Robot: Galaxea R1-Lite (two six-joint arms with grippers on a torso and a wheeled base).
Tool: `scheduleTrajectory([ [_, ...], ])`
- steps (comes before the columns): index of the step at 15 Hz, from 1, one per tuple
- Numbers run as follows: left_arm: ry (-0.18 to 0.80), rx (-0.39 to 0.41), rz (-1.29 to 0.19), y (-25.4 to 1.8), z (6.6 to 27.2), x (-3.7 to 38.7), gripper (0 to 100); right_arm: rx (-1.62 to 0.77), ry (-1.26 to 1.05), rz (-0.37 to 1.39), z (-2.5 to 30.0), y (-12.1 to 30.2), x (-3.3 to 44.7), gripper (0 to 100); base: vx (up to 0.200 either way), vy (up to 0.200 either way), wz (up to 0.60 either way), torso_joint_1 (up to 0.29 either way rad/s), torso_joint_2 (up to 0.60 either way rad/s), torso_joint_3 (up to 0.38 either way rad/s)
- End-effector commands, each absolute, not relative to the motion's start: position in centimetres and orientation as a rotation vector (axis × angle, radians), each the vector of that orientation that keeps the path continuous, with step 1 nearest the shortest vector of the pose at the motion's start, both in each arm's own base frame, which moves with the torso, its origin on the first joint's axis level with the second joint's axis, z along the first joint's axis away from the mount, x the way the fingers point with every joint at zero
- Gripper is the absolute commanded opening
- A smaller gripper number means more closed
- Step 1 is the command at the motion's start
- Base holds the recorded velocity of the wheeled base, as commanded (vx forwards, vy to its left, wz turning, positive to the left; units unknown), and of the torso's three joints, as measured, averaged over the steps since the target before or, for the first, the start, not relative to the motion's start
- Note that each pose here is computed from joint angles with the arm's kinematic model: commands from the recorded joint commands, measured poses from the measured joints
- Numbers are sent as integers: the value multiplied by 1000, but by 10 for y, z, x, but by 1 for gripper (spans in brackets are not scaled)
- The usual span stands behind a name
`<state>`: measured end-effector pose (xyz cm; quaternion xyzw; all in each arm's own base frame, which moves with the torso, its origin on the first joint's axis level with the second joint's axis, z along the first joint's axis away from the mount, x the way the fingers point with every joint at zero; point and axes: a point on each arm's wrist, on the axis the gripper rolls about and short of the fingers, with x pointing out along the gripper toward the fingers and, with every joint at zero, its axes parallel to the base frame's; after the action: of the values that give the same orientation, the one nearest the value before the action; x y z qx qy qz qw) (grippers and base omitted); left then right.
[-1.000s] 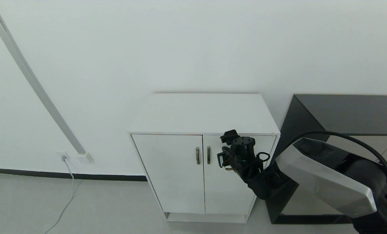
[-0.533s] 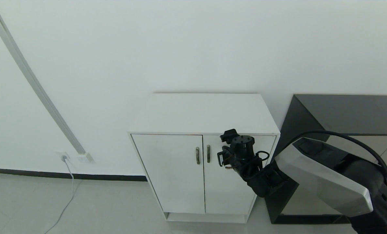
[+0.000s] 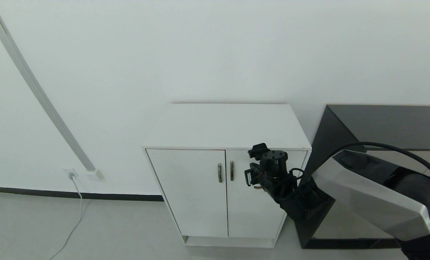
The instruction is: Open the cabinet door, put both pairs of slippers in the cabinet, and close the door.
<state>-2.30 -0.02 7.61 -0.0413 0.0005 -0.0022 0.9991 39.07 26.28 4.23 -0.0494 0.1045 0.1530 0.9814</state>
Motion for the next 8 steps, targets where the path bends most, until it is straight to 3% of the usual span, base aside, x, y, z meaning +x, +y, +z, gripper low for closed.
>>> scheduleTrajectory([
  [1,2,-83,-5,0,76,-23,0,-85,177,306,69,251,373,0,0,0,0,0,0,0],
  [8,2,-83,-5,0,76,-23,0,-54,129,161,130,153,318,0,0,0,0,0,0,0],
])
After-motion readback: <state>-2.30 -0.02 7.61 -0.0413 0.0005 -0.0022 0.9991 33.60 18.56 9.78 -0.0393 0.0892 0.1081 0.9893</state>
